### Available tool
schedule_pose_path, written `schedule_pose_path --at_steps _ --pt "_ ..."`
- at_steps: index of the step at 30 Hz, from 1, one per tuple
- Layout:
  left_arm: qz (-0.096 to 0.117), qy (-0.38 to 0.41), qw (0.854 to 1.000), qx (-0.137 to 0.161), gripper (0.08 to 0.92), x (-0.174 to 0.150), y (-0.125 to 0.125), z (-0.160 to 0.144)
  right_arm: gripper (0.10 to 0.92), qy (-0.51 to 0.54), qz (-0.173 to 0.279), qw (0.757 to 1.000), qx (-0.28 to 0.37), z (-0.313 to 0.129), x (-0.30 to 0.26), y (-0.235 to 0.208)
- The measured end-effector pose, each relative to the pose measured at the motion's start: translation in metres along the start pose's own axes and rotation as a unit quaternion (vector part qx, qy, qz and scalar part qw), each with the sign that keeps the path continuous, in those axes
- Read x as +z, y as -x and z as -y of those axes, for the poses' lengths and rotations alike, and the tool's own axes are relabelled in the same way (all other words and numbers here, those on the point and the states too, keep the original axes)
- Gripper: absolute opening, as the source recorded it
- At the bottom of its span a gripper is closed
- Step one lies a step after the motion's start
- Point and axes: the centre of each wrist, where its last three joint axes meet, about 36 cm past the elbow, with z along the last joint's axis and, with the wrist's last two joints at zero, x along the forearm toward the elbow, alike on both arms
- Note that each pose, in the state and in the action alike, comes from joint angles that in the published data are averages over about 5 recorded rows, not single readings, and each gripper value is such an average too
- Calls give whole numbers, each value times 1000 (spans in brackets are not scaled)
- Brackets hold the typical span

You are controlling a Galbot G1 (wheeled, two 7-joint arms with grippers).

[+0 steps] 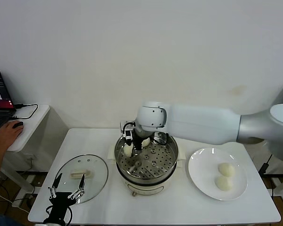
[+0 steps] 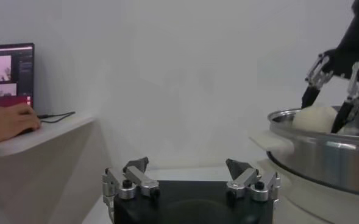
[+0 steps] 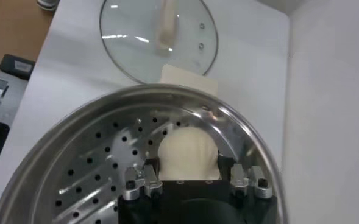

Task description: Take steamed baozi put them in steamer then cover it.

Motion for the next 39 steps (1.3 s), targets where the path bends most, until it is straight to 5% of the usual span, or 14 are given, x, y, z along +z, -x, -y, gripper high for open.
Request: schedule_pose_path --at_steps 6,16,26,39 --pt "0 0 1000 0 823 2 1 0 616 5 -2 1000 -7 -4 -2 14" --pt "-2 3 1000 0 823 3 2 -2 818 4 -1 1000 -3 1 0 -3" --pt "-1 10 1000 6 823 4 5 -4 823 0 -13 1000 -7 -1 50 -73" --pt "-6 17 1000 10 823 6 0 -4 823 -1 -39 999 -21 -51 191 -136"
